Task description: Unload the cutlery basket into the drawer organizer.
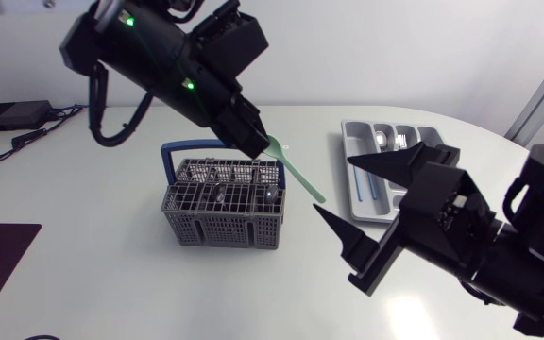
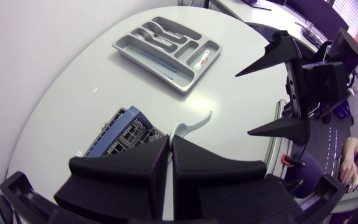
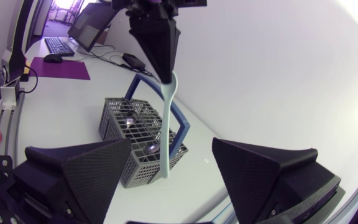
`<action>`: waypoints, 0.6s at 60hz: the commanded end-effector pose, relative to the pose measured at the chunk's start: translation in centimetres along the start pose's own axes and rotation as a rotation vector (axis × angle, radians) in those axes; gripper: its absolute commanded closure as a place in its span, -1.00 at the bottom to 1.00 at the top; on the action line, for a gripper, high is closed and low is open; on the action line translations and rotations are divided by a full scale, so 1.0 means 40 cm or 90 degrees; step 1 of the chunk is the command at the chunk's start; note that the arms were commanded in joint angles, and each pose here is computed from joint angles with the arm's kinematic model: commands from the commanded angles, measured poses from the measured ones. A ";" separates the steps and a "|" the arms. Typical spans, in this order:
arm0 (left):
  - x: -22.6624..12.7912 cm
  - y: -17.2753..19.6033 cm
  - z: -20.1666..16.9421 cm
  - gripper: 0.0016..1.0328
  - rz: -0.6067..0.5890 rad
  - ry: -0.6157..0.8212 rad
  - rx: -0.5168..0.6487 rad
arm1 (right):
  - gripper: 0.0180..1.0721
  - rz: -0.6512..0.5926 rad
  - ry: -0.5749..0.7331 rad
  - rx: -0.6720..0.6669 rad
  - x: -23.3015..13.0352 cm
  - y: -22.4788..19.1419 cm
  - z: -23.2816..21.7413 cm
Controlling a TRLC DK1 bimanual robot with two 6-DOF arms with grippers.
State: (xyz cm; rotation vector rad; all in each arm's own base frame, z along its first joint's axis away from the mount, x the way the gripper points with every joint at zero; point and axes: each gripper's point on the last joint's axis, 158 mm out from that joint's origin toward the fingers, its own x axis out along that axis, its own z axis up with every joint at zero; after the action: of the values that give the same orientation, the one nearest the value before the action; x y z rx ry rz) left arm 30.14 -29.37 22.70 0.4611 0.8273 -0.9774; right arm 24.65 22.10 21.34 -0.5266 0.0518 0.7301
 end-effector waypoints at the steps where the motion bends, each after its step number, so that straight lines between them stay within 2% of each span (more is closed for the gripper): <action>1: 0.017 -0.005 0.035 0.91 -0.008 -0.017 -0.062 | -0.72 -0.005 0.010 -0.012 0.014 0.009 -0.021; 11: 0.054 0.003 0.043 0.91 -0.008 -0.024 -0.116 | -0.64 -0.026 0.018 -0.036 0.052 0.008 -0.030; 20: 0.066 -0.002 0.047 0.92 -0.011 -0.030 -0.134 | -0.60 -0.050 0.028 -0.065 0.085 0.007 -0.047; 36: 0.074 -0.005 0.048 0.92 -0.013 -0.028 -0.145 | -0.28 -0.083 0.043 -0.100 0.124 -0.014 -0.052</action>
State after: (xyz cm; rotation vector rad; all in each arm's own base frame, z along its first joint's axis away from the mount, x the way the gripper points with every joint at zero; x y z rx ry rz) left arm 31.66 -31.79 22.24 0.2609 0.8657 -0.8988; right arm 28.75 23.80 19.34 -0.6581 0.0213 0.6004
